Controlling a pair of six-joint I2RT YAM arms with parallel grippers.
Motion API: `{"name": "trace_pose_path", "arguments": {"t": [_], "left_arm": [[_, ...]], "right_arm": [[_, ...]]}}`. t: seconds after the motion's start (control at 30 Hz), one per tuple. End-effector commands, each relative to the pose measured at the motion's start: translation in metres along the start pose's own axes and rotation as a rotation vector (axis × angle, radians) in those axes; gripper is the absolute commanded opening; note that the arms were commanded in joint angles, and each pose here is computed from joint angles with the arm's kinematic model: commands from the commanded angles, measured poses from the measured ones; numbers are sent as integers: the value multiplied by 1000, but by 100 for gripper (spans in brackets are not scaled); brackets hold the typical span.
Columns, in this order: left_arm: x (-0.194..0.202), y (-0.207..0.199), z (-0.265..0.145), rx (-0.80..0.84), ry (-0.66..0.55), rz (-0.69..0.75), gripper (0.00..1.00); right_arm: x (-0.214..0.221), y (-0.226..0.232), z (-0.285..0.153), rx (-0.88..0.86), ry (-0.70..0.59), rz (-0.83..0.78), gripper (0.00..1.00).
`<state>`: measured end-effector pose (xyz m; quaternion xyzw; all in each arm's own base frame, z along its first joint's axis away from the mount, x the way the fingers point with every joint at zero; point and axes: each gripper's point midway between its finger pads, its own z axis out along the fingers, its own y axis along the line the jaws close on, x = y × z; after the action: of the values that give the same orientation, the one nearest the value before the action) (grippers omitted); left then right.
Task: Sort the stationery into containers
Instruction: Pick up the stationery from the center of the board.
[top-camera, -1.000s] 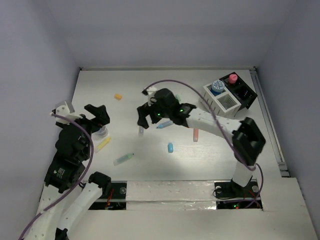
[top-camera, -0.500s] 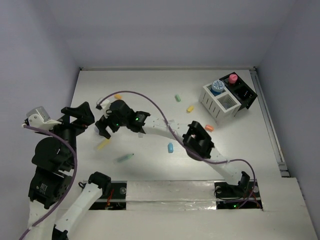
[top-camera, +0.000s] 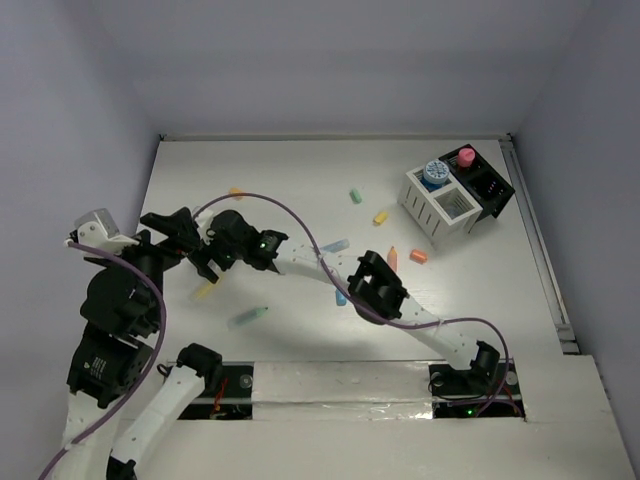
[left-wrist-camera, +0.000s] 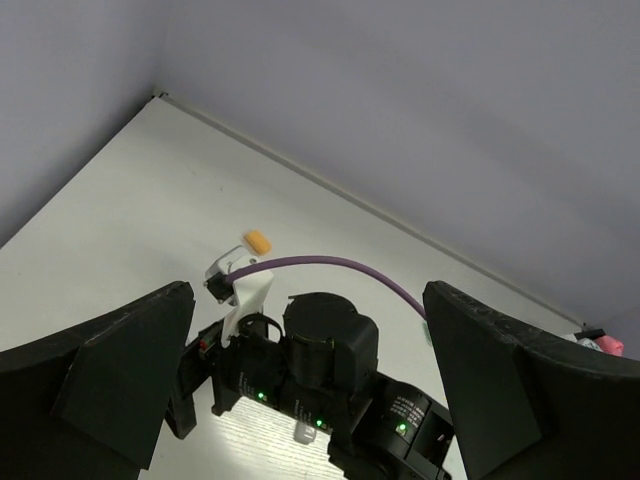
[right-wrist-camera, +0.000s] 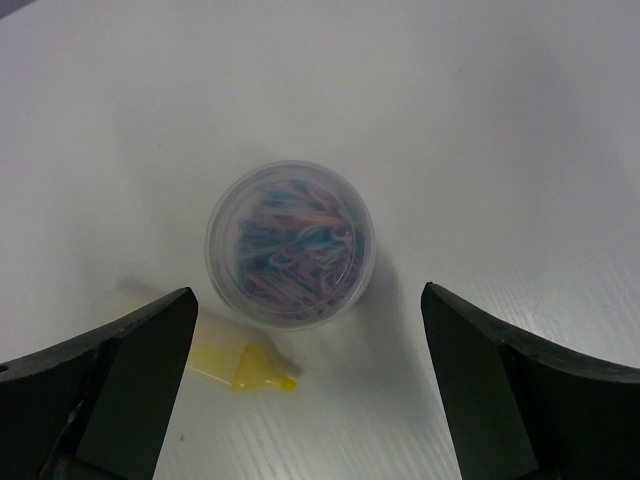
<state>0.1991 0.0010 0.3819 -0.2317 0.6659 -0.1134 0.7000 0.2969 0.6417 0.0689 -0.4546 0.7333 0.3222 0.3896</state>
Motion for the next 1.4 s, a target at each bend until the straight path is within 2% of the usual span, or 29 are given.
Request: {"name": "trace_pose_path", "arguments": {"t": [0.0, 0.23, 0.4, 0.53, 0.67, 0.73, 0.83, 0.9, 0.93, 1.0, 1.07, 1.1, 1.2, 1.23, 1.27, 1.3, 1.37], "left_arm": [[4, -6, 6, 22, 3, 6, 99], [22, -5, 8, 41, 37, 13, 99], [15, -3, 6, 34, 13, 22, 99], [16, -3, 7, 39, 10, 22, 99], [26, 2, 9, 20, 24, 39, 99], [31, 4, 11, 15, 34, 46, 99], [37, 4, 12, 16, 47, 46, 99], [39, 4, 12, 19, 48, 43, 99], [40, 4, 12, 22, 50, 40, 99], [42, 2, 13, 32, 55, 37, 99], [41, -1, 12, 44, 57, 33, 99], [40, -3, 11, 54, 60, 31, 99], [36, -7, 10, 73, 55, 23, 99], [35, -8, 10, 78, 52, 18, 99], [36, -9, 9, 84, 53, 16, 99], [38, -11, 9, 98, 60, 10, 99], [46, -14, 11, 114, 75, 9, 99]], "right_arm": [[-39, -1, 0, 5, -121, -17, 99], [-32, 3, 15, -4, -141, -8, 94], [-28, 4, 20, -12, -151, -7, 90], [-35, -3, 19, 28, -184, 4, 74], [-46, -9, 16, 65, -239, 26, 66], [-50, -10, 16, 77, -253, 34, 56], [-60, -15, 12, 109, -291, 51, 51], [-83, -16, -2, 124, -349, 65, 50], [-74, -17, -2, 130, -336, 74, 50], [-111, -26, -30, 127, -422, 118, 49], [-114, -38, -43, 108, -443, 179, 49], [-139, -32, -66, 94, -494, 184, 49], [-139, -41, -89, 129, -519, 186, 49], [-162, -43, -117, 137, -569, 181, 49], [-165, -53, -128, 172, -585, 186, 49], [-150, -61, -132, 199, -553, 198, 49], [-166, -75, -173, 241, -602, 226, 49]]}}
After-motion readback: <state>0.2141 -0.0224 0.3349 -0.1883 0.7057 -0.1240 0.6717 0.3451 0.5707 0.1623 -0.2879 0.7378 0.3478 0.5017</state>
